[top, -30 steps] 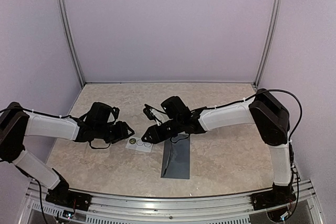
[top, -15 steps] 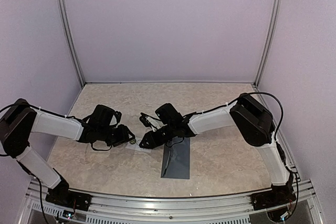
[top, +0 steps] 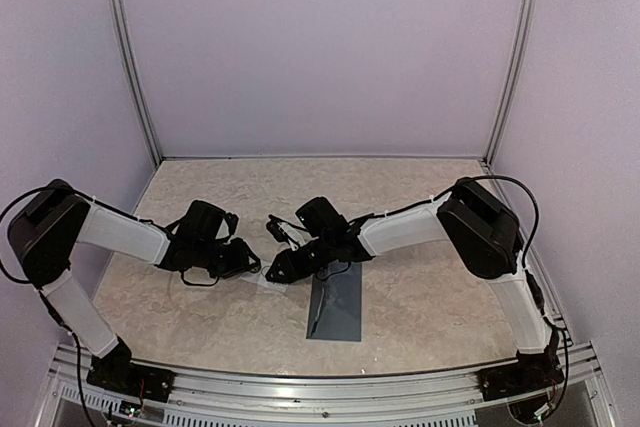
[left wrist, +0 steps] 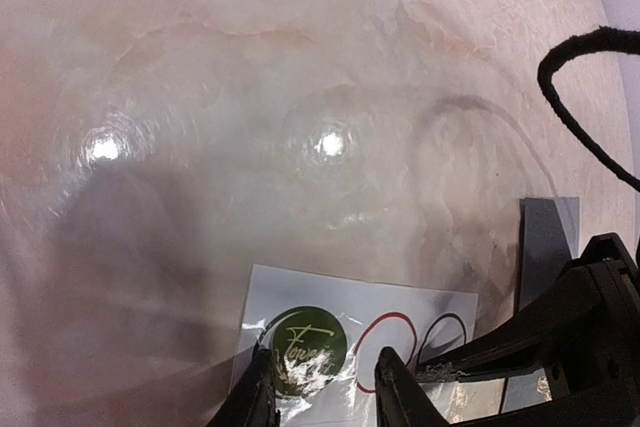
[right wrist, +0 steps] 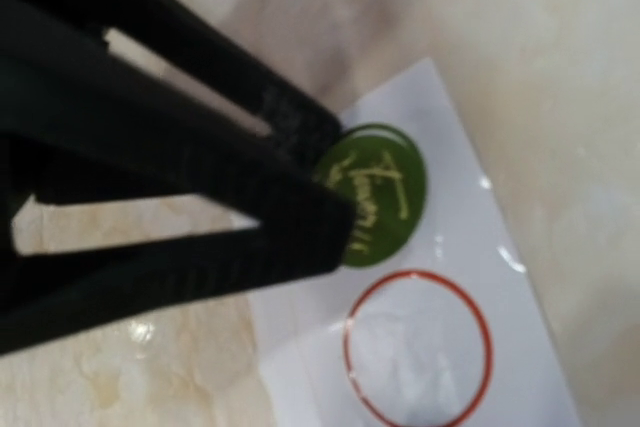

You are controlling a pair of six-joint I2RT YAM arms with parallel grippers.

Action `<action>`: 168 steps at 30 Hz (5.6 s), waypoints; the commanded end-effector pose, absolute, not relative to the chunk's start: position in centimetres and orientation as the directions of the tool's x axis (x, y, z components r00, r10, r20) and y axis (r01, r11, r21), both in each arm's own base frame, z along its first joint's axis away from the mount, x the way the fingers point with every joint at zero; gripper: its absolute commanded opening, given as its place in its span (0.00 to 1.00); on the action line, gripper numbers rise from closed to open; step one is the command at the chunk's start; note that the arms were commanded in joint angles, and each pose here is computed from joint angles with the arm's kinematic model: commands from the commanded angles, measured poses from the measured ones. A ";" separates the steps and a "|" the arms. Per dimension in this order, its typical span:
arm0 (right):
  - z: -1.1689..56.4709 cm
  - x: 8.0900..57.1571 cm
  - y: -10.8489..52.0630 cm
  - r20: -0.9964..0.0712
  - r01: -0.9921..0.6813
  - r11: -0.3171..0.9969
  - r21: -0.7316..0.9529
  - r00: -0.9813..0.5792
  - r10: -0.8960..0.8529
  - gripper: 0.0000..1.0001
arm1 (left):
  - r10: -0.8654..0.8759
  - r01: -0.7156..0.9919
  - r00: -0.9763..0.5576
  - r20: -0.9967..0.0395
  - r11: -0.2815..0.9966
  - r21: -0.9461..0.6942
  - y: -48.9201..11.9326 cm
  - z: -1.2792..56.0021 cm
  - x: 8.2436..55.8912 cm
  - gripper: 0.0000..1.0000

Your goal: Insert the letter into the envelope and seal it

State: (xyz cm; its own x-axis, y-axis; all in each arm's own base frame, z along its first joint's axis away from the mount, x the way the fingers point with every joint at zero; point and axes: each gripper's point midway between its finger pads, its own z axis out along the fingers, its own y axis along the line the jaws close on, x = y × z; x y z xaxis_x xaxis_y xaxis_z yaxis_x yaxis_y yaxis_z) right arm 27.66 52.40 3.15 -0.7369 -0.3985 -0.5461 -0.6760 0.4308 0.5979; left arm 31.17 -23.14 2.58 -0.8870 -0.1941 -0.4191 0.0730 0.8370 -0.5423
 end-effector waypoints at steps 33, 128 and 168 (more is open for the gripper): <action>-1.5 27.6 50.1 -0.442 -0.610 0.549 0.571 -0.793 -0.420 0.25 | -0.246 0.210 -0.827 -0.506 0.699 -0.683 -25.4 8.4 31.7 0.00; -1.8 29.0 48.4 -0.442 -0.588 0.587 0.557 -0.808 -0.390 0.28 | -0.159 0.260 -0.875 -0.457 0.643 -0.720 -28.0 6.7 31.3 0.00; 6.1 27.6 48.4 -0.593 -0.693 0.400 0.600 -0.721 -0.359 0.57 | -0.191 0.446 -0.746 -0.638 0.568 -0.692 -25.6 16.9 29.8 0.00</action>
